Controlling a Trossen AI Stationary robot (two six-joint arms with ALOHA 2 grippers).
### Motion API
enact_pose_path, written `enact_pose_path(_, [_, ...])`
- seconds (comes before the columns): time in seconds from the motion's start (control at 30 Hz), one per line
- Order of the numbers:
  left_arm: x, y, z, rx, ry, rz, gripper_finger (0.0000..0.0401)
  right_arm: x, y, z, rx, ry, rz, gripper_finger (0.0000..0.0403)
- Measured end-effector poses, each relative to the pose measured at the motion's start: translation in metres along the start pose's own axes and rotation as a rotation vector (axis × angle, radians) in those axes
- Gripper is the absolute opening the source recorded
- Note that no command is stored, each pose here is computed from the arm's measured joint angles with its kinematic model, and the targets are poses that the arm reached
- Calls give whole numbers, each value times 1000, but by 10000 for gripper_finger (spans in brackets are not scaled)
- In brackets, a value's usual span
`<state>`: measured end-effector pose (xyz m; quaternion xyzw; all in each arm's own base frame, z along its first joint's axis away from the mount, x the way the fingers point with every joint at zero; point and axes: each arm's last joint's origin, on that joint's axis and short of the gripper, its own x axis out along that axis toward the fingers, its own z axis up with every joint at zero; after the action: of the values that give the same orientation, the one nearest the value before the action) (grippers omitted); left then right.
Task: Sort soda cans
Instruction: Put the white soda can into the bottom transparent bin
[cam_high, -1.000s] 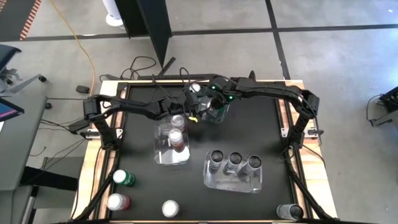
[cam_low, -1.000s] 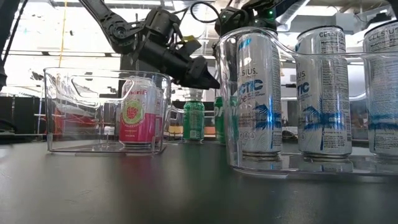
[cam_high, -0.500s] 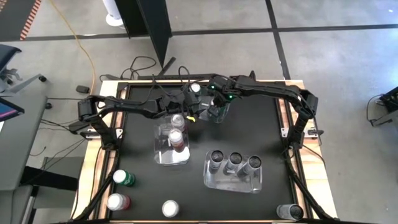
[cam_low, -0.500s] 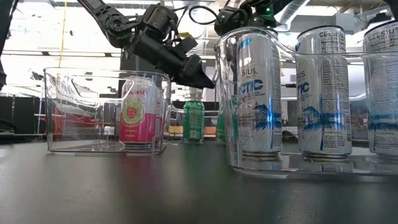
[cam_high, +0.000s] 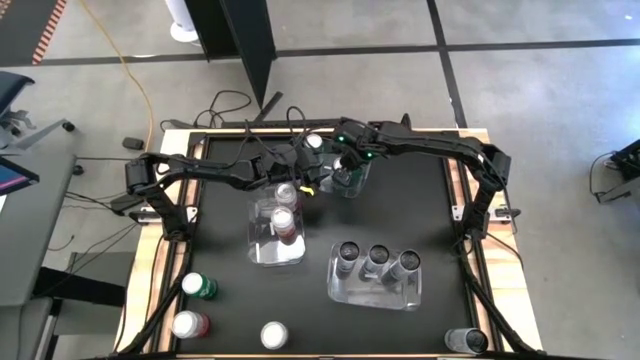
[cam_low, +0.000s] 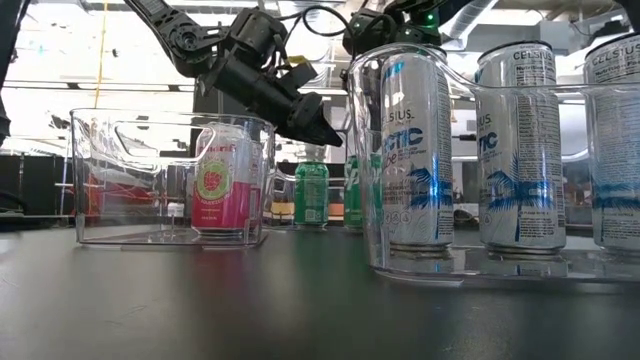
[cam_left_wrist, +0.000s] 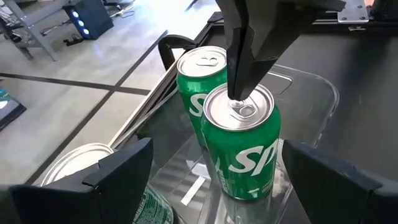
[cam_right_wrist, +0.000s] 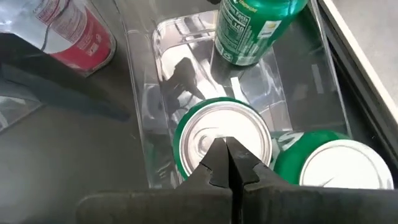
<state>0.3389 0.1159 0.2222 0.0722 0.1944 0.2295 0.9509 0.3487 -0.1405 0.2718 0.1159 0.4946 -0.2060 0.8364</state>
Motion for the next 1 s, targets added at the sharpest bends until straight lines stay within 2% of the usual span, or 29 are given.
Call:
enact_pose_path(0.13, [-2,1,2,6,-3,22,350,-8,9,1,-68,-36,-19,0])
enact_pose_path(0.2, [-8,2,8,1,-24,45,350,-21,14,3,-114,-92,-27,0])
enact_pose_path(0.37, [-30,2,29,-7,-83,49,350,-74,26,5,-213,-292,-9,0])
enact_pose_path(0.5, [-50,-3,41,9,-99,19,344,-126,32,-8,-260,-404,13,0])
enact_pose_path(0.7, [-79,-19,49,3,-72,-63,314,-172,39,-65,-281,-467,88,15])
enact_pose_path(0.83, [-94,-31,56,-14,-100,-117,298,-189,40,-118,-252,-422,170,52])
enact_pose_path(1.0, [-101,-43,57,-49,-91,-163,291,-210,46,-174,-205,-314,341,114])
